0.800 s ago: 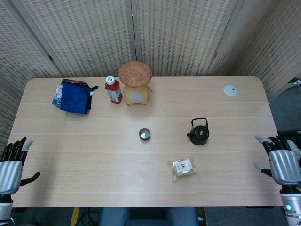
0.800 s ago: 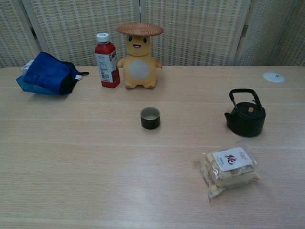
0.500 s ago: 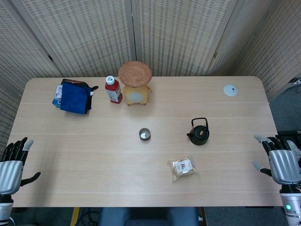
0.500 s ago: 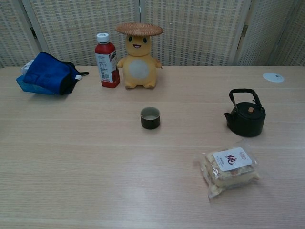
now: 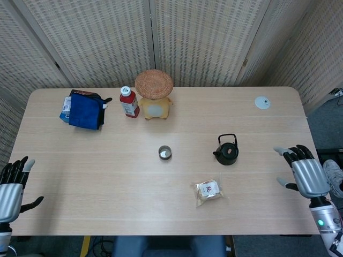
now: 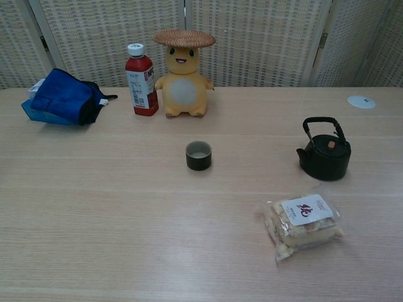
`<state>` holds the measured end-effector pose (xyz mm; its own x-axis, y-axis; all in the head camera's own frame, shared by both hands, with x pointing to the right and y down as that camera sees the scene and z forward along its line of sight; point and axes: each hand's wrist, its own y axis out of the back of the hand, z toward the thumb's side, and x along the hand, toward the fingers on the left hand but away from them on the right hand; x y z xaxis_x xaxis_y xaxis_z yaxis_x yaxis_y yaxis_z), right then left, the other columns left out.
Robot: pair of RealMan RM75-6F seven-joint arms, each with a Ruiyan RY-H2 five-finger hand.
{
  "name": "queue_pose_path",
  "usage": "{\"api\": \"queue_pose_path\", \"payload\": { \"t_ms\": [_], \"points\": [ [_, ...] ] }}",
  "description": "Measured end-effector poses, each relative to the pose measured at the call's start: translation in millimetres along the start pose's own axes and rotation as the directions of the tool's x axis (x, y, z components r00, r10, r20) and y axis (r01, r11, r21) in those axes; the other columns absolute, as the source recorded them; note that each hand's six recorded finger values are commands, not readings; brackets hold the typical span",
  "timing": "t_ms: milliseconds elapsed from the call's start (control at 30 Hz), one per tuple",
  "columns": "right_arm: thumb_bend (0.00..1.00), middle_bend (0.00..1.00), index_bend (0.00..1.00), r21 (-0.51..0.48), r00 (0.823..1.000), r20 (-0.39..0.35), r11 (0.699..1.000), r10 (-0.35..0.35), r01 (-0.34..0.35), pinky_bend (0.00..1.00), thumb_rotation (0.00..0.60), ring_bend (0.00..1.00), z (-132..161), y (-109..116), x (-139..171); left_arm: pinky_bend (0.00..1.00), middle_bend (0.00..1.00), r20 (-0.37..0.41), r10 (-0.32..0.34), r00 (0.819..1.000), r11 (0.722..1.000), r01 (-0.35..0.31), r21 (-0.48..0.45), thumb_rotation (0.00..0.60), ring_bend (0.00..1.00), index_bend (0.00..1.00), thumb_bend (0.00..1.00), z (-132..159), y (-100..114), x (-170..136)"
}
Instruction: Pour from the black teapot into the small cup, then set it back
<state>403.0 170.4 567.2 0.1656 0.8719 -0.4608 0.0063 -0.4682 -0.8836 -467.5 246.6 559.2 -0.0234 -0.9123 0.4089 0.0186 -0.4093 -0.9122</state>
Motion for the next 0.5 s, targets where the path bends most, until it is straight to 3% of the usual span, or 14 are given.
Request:
{"api": "queue_pose_path", "payload": {
  "t_ms": [200, 500],
  "points": [
    [0.08, 0.23, 0.19, 0.01, 0.993, -0.074, 0.996, 0.094, -0.093, 0.14, 0.6, 0.19, 19.9, -5.9, -30.3, 0.0, 0.0, 0.003, 0.006, 1.0, 1.0, -0.006, 0.002, 0.6, 0.0, 0.0, 0.14, 0.7, 3.0, -1.2],
    [0.08, 0.17, 0.11, 0.021, 0.965, -0.164, 0.979, 0.205, -0.204, 0.1, 0.6, 0.12, 52.7, -15.6, -82.6, 0.0, 0.0, 0.002, 0.013, 1.0, 1.0, -0.013, 0.005, 0.6, 0.0, 0.0, 0.14, 2.0, 6.9, -6.0]
  ]
}}
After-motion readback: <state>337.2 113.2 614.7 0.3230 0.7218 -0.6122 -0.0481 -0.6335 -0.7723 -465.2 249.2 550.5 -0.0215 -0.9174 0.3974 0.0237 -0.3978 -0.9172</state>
